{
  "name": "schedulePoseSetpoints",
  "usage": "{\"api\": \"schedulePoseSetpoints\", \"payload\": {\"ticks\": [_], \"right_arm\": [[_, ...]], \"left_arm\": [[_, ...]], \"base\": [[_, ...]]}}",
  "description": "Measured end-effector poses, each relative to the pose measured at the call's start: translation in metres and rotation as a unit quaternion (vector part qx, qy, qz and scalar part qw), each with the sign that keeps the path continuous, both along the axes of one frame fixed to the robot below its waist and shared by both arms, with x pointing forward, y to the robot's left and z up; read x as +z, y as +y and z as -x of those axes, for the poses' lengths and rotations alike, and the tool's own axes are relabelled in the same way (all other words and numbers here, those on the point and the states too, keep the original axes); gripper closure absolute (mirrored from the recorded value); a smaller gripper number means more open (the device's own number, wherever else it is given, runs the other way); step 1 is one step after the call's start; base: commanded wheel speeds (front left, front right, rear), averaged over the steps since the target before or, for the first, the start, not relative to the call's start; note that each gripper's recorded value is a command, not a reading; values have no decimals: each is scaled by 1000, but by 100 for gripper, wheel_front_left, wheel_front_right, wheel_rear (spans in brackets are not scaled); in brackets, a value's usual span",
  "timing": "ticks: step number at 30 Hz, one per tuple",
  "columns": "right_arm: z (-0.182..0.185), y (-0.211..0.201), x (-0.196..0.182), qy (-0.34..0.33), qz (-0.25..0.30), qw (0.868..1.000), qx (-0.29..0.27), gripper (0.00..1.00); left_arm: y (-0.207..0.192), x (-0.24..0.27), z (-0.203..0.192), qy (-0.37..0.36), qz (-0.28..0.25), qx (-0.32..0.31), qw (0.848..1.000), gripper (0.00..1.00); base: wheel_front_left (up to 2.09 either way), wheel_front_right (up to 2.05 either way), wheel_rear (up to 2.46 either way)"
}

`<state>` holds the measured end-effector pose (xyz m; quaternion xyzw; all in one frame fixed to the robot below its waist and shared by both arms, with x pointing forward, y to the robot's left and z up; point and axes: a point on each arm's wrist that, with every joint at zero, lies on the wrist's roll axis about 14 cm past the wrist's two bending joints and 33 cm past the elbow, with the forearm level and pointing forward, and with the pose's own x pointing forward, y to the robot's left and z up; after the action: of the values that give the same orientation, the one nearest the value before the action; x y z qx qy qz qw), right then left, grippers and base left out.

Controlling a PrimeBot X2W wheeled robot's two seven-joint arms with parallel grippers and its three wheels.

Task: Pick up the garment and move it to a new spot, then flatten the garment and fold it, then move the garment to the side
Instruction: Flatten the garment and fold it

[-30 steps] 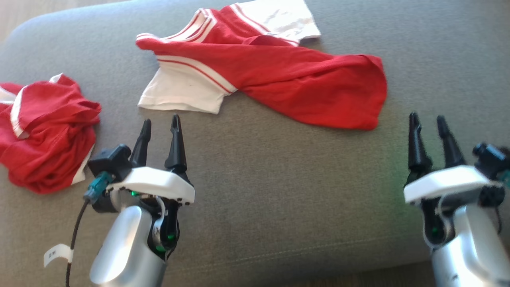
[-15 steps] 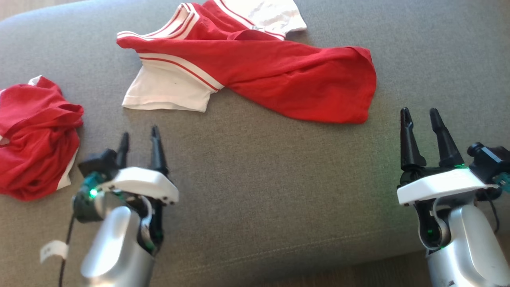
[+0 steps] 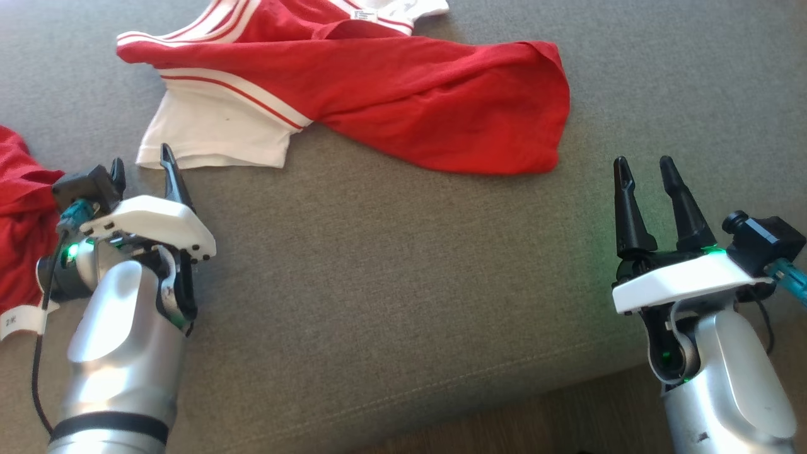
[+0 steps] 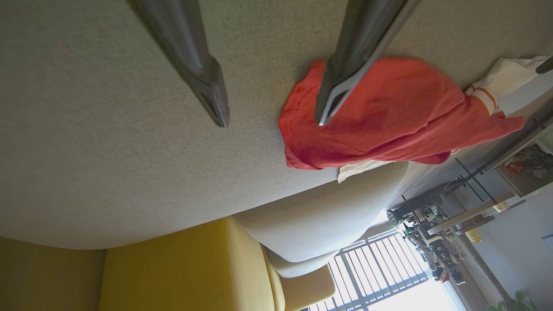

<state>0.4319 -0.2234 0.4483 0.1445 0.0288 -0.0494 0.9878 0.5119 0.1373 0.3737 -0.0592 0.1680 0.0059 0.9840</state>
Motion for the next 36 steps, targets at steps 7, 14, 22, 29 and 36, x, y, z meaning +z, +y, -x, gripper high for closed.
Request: {"api": "schedulePoseSetpoints", "payload": {"ticks": [7,14,22,29,36], "right_arm": [[5,-8,-8,12,2,1000,-11,0],[1,-12,-3,3,3,1000,-17,0],[-5,-6,-2,0,-2,1000,-11,0],[-11,7,-9,7,-22,1000,3,0],[-40,23,-23,26,-55,998,14,0]], "left_arm": [[-3,-13,-8,28,-9,-5,1000,0],[-3,-15,-12,41,-15,-7,999,100],[-9,-11,-9,43,-2,-23,999,100],[-16,23,-13,-22,30,-19,999,100],[-6,49,-5,-74,45,1,996,100]], "base": [[0,0,0],[0,0,0],[0,0,0],[0,0,0],[0,0,0]]}}
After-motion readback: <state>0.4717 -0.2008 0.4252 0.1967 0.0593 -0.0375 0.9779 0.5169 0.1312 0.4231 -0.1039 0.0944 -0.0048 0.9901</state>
